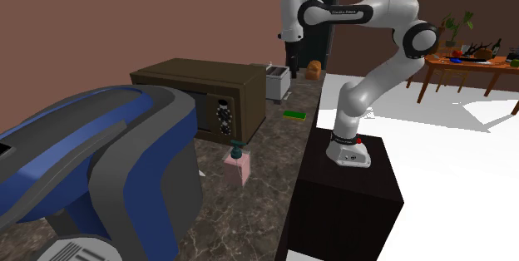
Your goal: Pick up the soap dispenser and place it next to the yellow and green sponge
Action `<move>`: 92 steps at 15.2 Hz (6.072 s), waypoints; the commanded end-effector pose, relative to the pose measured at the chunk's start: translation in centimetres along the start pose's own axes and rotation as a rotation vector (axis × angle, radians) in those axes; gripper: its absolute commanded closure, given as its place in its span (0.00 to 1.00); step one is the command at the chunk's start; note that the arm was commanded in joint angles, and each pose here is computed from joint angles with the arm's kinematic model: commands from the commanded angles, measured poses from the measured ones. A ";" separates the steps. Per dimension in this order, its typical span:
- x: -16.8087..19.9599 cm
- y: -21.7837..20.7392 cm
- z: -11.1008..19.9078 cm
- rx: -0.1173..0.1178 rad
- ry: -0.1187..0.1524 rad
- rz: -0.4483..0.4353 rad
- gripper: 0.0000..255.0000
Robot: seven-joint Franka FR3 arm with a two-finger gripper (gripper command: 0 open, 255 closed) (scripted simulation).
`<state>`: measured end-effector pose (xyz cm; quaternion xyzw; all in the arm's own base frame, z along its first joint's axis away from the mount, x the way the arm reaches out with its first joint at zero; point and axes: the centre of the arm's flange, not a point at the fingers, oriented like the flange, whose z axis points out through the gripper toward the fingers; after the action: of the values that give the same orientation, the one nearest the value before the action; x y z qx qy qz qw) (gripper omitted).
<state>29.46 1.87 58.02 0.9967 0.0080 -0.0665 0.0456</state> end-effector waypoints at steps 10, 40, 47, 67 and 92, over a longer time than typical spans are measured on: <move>3.4 -10.2 3.2 0.035 0.036 0.014 0.00; 14.5 -39.1 11.5 0.131 0.138 0.052 0.00; 14.8 -39.4 13.4 0.131 0.138 0.052 0.00; 14.4 -39.1 10.2 0.131 0.138 0.052 1.00; 12.6 -37.9 -2.8 0.131 0.138 0.052 1.00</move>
<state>41.45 39.98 55.12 0.9996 -0.0190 0.0030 -0.0187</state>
